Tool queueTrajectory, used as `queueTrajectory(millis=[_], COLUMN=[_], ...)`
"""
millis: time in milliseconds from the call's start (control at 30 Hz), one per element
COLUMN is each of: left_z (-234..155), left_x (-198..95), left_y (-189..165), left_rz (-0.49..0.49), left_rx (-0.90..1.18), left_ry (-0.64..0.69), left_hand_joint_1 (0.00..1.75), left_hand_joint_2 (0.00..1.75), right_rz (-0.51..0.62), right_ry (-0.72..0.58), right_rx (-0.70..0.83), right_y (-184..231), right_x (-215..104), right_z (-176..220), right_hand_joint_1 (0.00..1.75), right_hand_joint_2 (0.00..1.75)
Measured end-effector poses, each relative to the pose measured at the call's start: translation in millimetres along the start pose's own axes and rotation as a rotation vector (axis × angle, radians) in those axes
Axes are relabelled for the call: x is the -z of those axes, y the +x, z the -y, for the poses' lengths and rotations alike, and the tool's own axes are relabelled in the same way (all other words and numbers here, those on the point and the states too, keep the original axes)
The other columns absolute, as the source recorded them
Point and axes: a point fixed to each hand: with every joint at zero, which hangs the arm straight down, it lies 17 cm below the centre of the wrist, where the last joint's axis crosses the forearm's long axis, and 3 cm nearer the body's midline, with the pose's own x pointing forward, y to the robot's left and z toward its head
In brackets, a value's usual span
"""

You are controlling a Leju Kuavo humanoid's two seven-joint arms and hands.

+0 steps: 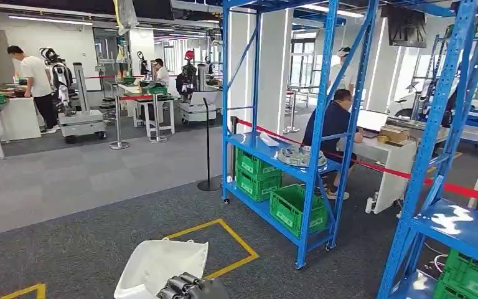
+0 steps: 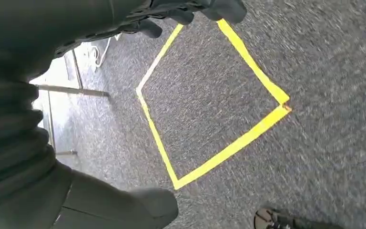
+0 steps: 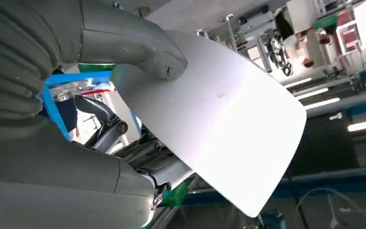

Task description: Take the parts from the cabinet and place them on the table.

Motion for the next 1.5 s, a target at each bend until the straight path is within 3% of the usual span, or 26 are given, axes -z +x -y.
queueTrajectory(millis=[633,1500], left_z=[-3,-6], left_x=[-1,2], left_y=[-16,3], left_rz=[-0.027,-0.011], left_rx=[-0.001,0.002], left_ry=[0.007,0.005], left_hand_joint_1=[0.00,0.00], left_hand_joint_2=[1.75,1.75], right_rz=[-0.003,-0.022], right_ry=[-0.003,-0.034], right_rx=[0.013,-0.003], right_y=[-5,-17], right_x=[2,3], right_z=[-3,2], right_hand_joint_1=[1.75,1.75], right_hand_joint_2=[1.75,1.75])
